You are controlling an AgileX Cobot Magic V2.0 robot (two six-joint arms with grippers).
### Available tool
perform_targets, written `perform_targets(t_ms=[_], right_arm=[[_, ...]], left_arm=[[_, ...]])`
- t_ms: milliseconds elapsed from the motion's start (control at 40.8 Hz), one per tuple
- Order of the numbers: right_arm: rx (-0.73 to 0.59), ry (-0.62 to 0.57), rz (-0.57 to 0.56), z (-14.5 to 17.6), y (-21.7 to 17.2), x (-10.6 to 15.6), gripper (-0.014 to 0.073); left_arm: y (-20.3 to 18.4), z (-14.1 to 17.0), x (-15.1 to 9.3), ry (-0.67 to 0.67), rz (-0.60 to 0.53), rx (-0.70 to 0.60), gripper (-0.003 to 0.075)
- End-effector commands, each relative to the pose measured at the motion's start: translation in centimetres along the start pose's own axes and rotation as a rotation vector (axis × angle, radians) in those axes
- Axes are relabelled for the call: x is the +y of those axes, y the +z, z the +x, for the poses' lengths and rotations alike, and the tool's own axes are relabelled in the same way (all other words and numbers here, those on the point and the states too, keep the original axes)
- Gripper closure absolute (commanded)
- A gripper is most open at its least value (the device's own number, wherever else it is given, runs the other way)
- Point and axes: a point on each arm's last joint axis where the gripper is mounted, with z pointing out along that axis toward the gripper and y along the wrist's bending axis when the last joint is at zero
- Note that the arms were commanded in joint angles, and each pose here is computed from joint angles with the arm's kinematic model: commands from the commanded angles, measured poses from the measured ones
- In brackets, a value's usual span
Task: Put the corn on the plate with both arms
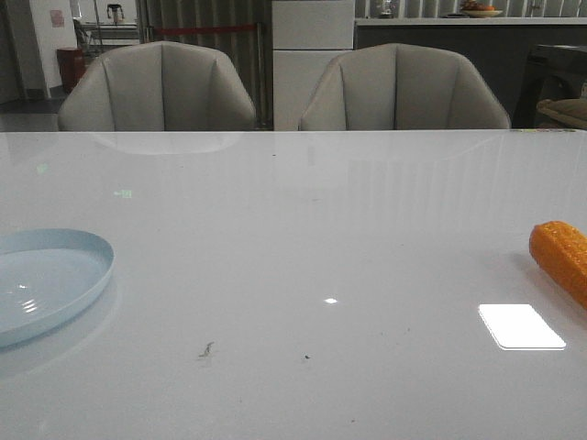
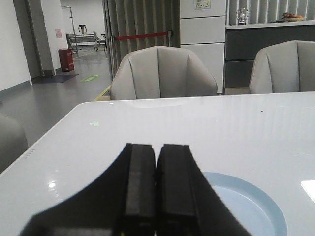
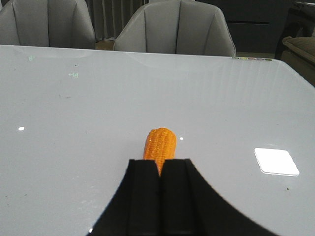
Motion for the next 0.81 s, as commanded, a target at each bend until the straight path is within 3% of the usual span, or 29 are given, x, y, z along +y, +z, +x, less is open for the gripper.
perform_targets(t_ms=[0,539,784], right_arm=[[-0.123,-0.020,0.003,-1.6,-0.4,0.0,0.0543],[-0.123,-0.020,0.003,-1.6,-0.4,0.0,0.0543],[-0.178,-0.020,0.003,-2.0,-0.4,0.0,0.0543]], left_arm=[[-0.1,0.3,0.1,-0.014,-0.014,-0.073,0.0631],[-0.1,0.2,0.1,-0.040,-0.017,-0.083,0.0631],[-0.3,-1.2,0.5,-0.071,-0.055,-0.237,0.0631]])
